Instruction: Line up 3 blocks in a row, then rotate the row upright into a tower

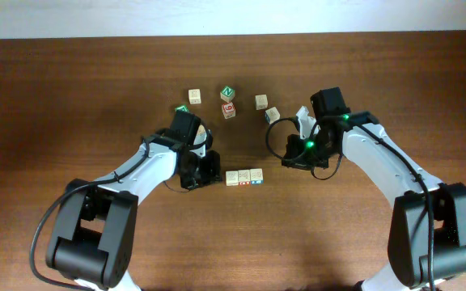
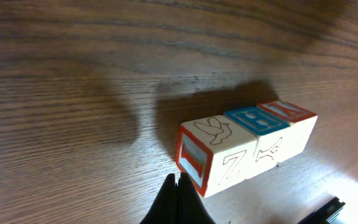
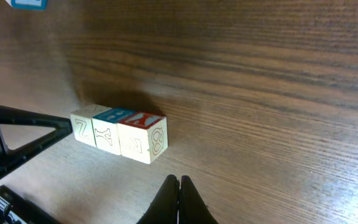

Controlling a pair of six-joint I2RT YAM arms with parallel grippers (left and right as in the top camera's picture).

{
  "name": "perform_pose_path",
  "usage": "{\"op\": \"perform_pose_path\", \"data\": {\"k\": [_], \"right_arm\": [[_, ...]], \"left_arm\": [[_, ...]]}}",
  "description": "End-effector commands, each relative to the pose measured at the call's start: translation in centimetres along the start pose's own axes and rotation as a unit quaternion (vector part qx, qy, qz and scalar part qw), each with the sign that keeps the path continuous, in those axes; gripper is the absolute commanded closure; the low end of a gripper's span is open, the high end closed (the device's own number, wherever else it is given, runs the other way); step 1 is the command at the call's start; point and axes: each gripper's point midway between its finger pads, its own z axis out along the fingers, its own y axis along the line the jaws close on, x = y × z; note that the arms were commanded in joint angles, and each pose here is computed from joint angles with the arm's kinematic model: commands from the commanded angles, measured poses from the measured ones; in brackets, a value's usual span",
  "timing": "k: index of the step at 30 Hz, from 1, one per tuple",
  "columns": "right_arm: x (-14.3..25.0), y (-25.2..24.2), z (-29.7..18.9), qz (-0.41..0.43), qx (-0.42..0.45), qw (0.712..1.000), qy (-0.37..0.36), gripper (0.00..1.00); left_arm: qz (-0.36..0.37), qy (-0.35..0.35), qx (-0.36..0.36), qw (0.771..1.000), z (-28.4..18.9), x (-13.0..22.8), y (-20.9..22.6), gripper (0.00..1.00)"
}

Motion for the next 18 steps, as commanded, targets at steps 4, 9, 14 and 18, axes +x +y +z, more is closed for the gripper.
{"op": "perform_pose_path", "data": {"k": [4,9,14,18], "right_arm": [[1.2,0.9,2.5,-0.022,-0.004,0.999,0.032,0.96],[1.5,1.0,3.5,-0.019,-0.012,0.999,0.046,0.96],[1.5,1.3,3.5,-0.019,-0.022,0.998,0.047,0.96],[1.5,1.1,3.9,-0.004,-0.02,0.999,0.049,0.96]], "left_arm": [[0.033,0.007,-0.004,0.999,0.9,0.8,-0.5,1.0],[0.034,0.0,-0.01,0.999,0.9,0.5,-0.3,1.0],[0.037,-0.008,-0.015,0.999,0.9,0.1,-0.2,1.0],[0.046,-0.013,-0.025,0.999,1.1,0.1,-0.3,1.0]]}}
